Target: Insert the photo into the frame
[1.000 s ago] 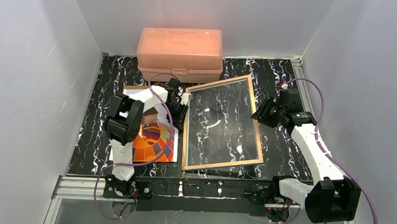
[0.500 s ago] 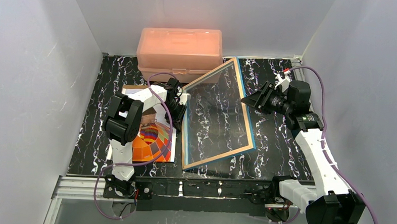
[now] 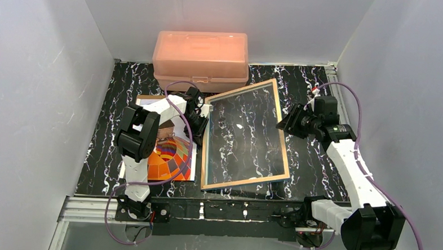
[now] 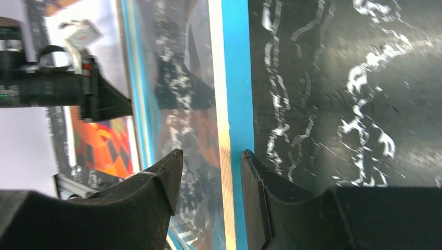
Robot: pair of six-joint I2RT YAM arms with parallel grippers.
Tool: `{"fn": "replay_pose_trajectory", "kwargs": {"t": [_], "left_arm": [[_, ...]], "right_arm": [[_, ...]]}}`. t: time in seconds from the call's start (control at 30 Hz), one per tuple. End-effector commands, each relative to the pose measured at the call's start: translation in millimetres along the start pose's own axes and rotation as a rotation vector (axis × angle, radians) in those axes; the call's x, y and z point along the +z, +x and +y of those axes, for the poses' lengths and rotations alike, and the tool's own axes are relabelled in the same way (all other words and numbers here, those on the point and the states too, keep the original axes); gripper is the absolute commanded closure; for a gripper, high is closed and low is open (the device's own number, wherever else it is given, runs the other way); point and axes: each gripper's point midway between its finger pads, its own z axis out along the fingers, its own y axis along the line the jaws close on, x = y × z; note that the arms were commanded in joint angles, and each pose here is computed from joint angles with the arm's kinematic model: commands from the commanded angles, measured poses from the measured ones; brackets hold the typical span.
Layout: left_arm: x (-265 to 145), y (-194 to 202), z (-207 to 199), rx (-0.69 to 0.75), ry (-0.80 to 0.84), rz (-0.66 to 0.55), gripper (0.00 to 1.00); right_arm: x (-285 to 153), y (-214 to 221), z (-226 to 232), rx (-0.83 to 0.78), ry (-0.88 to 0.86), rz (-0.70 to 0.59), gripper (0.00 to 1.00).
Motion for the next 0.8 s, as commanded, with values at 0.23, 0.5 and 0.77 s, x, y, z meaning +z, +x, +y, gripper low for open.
{"fn": "replay_pose_trajectory", "kwargs": {"t": [0.23,0.5,0.77], "left_arm": [[11.6,-8.4,-19.1,0.057,0.061,-0.035,0.82],[11.6,-8.7,-21.0,0.052,0.07,-0.038,0.82],[20.7,-12.2,-31.6,0.014,0.112,-0.025,0.83]], "right_arm": [[29.1,66.2,-32.9,0.054,0.043,0.201,0.48],[45.0,78.7,-48.4,0.065,0.068,0.235,0.48],[70.1,75.1,-62.0,0.071,0.102,0.235,0.49]]}}
